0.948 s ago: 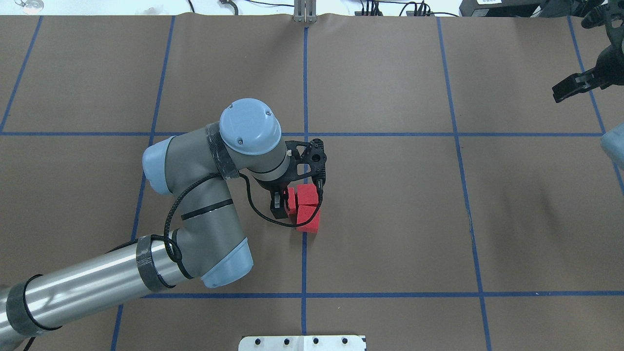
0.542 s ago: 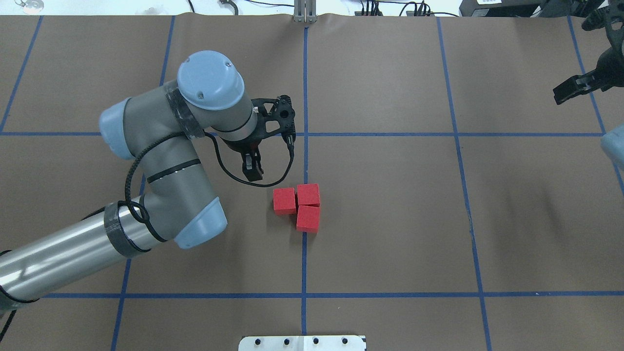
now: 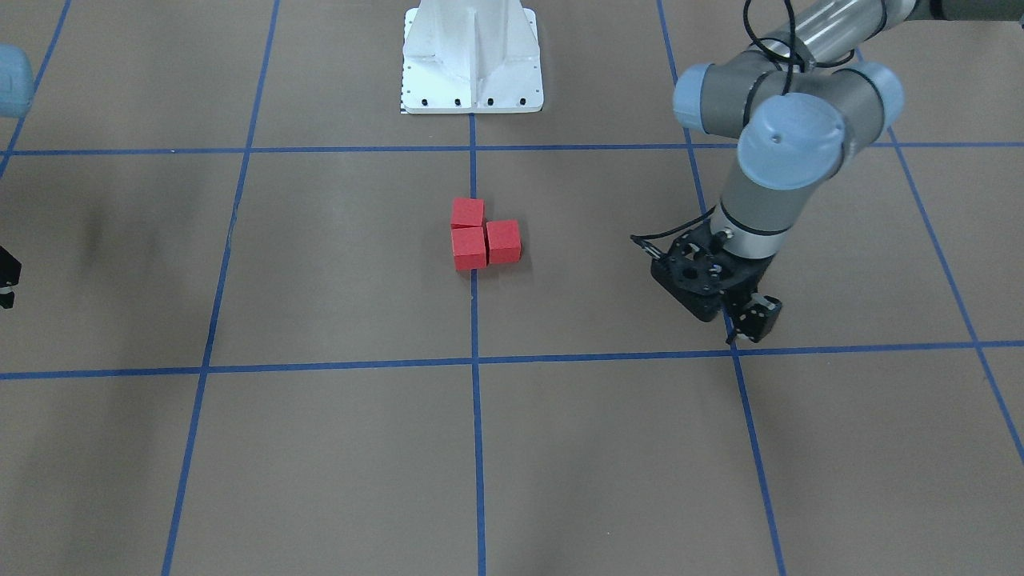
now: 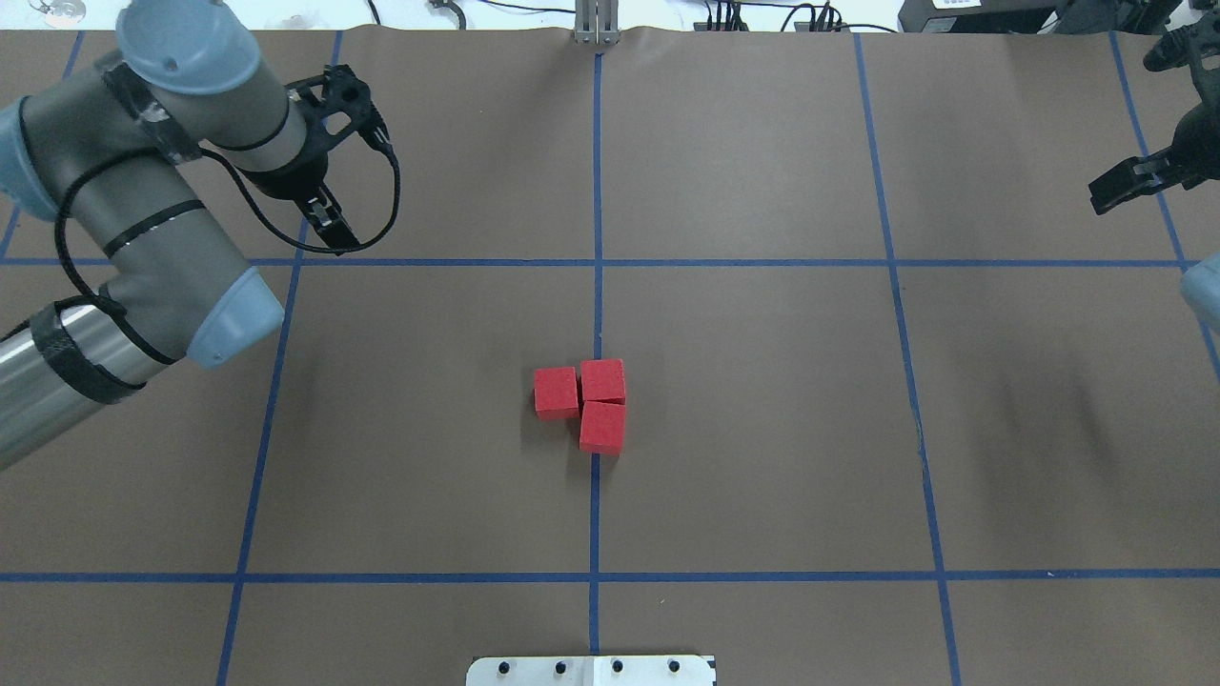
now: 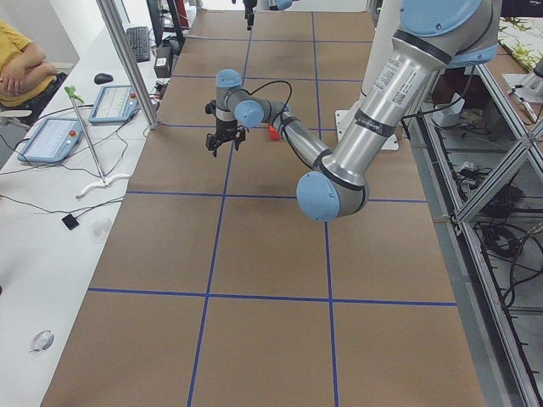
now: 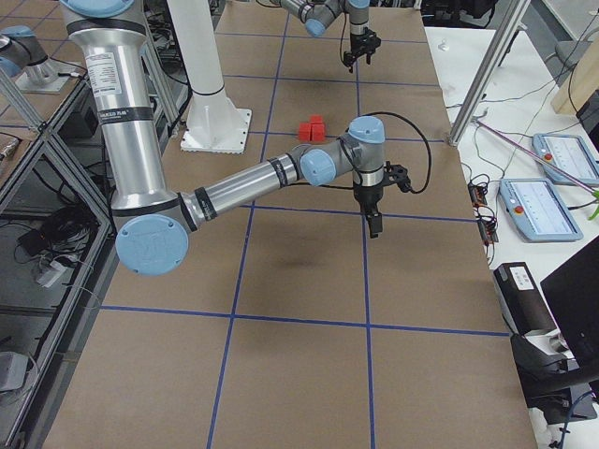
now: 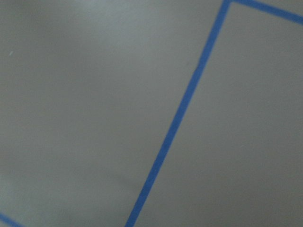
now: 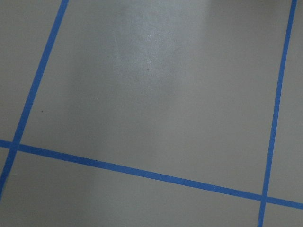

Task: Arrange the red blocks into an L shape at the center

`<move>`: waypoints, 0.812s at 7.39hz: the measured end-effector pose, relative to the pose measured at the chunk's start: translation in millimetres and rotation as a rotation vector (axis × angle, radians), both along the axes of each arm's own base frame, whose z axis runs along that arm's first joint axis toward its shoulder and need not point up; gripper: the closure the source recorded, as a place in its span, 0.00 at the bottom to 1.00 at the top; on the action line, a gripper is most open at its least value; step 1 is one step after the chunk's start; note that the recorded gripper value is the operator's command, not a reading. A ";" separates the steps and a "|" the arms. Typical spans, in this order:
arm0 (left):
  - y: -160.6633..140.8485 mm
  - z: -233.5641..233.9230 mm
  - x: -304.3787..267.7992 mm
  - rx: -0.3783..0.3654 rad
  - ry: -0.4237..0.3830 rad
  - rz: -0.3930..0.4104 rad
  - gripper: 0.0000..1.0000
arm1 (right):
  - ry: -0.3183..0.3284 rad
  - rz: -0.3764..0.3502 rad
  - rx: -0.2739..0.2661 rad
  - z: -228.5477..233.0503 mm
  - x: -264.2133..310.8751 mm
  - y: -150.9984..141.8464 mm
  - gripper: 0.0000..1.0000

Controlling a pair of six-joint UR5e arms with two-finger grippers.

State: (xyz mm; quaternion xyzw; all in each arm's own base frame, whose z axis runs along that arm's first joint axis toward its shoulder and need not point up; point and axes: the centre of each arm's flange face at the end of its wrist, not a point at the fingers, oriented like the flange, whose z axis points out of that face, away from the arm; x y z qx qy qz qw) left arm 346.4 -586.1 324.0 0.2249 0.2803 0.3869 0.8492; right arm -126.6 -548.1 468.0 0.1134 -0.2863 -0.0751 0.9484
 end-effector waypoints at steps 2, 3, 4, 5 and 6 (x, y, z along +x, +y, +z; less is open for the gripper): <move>-6.8 76.3 -76.2 -0.188 0.011 -0.121 0.00 | -0.015 -0.030 -0.008 8.9 6.1 6.0 0.00; -3.4 115.7 -119.0 -0.302 0.042 -0.183 0.00 | -0.021 -0.045 -0.014 17.9 16.0 10.8 0.00; 3.9 149.1 -157.0 -0.378 0.070 -0.230 0.00 | -0.027 -0.063 -0.016 29.9 31.6 16.7 0.00; 16.5 181.8 -192.0 -0.433 0.099 -0.266 0.00 | -0.033 -0.088 -0.012 45.1 54.4 24.2 0.00; 30.2 211.8 -231.0 -0.466 0.121 -0.315 0.00 | -0.050 -0.101 -0.016 63.0 82.7 35.6 0.00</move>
